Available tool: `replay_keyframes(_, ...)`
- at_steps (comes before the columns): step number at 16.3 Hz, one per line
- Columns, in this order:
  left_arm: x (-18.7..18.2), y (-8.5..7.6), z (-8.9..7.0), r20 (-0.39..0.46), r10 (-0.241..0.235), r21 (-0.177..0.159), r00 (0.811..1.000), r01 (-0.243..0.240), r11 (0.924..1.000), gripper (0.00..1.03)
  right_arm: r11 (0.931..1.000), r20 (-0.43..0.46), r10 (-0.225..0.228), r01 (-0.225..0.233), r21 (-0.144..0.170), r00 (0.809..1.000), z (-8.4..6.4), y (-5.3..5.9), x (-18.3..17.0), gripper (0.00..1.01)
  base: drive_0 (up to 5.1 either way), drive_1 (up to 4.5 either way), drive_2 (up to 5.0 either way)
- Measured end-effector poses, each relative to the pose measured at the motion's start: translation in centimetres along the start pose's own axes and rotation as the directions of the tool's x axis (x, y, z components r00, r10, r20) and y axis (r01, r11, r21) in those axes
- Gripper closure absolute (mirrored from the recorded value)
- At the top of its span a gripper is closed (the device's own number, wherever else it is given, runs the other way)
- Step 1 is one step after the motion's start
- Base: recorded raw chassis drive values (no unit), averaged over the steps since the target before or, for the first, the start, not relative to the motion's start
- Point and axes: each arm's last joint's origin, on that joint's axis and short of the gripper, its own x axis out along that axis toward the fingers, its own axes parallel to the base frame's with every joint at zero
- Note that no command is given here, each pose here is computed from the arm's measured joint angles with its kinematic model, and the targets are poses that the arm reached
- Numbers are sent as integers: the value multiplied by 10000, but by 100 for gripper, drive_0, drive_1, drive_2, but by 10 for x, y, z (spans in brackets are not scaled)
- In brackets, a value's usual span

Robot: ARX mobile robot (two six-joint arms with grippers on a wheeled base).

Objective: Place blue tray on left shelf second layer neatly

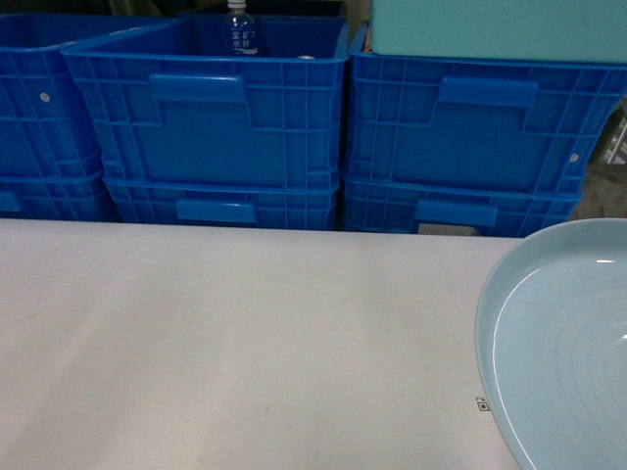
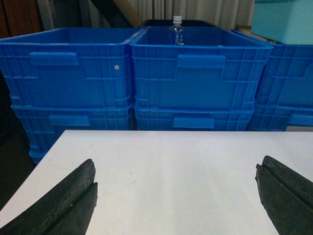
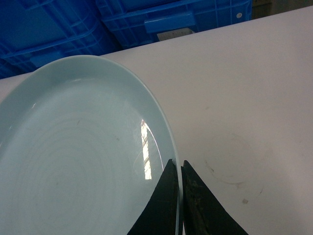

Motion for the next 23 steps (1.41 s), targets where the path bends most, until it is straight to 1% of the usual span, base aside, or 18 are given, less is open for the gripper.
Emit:
replay_keyframes(5,0,0,0,-8,0,0,10000,0,10000,5,10000,0,0,0,0,10000,0,0,0,99,-12,-12,-12)
replay_keyframes(6,0,0,0,0,0,-4,10000,0,10000,8,10000,0,0,0,0,10000,0,0,0,99,-119,-119,-119)
replay_keyframes(7,0,0,0,-8,19,0,10000,-19,10000,5,10000,3,1,-1,-1,10000,0,0,0,99,-189,-189,-189)
replay_keyframes(11,0,0,0,-4,8,0,10000,-8,10000,5,10000,2,-7,7,2,10000,0,0,0,99,-183,-183,-183)
replay_keyframes(23,0,0,0,8,8,0,10000,-8,10000,5,10000,32,3,-3,-16,10000,0,0,0,99,331,-403,-403)
